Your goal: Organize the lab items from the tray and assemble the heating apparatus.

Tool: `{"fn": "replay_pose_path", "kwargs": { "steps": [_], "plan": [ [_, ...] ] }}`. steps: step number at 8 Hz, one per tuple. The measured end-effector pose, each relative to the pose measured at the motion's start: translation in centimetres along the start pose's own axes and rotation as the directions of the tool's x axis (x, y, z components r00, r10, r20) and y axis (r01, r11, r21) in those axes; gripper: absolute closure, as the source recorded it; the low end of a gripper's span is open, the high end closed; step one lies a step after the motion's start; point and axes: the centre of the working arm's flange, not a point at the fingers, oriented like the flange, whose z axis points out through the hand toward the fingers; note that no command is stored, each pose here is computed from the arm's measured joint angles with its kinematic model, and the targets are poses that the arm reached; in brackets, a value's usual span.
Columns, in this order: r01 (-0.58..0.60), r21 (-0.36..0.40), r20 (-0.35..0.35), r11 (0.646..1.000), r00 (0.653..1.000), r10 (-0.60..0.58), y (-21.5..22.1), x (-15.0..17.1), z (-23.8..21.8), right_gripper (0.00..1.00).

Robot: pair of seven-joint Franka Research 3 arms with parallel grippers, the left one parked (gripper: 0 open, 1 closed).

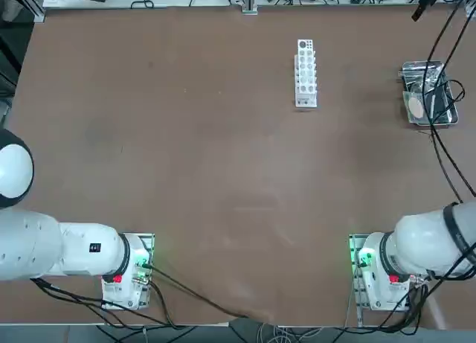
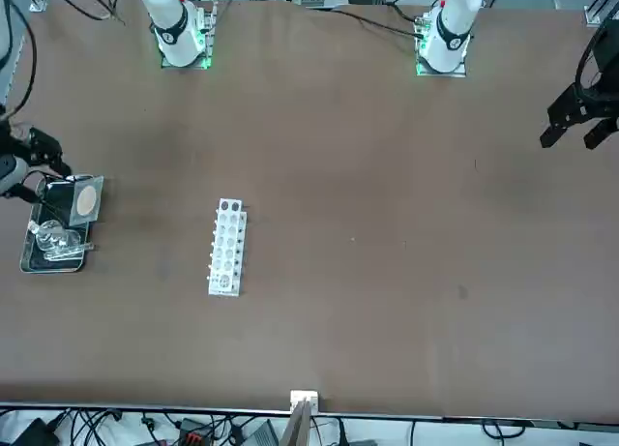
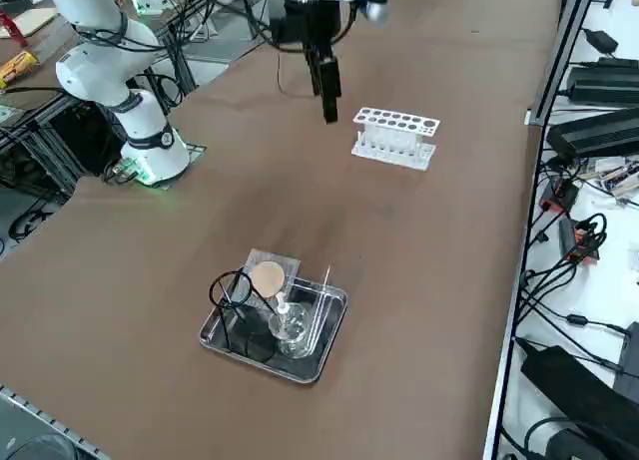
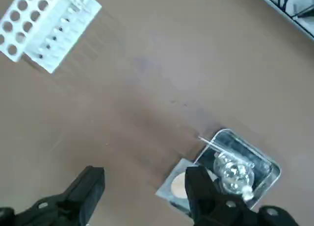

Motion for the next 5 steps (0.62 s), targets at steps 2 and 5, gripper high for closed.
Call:
{"fn": "replay_pose_path", "kwargs": {
  "steps": [2, 5],
  "plan": [
    [0.073, 0.006, -0.027, 0.997, 0.997, -0.073, 2.3, 0.0, 2.9, 0.00],
    [0.255, 0.008, -0.034, 0.967, 0.967, -0.254, 6.2, -2.1, 7.0, 0.00]
  ]
}}
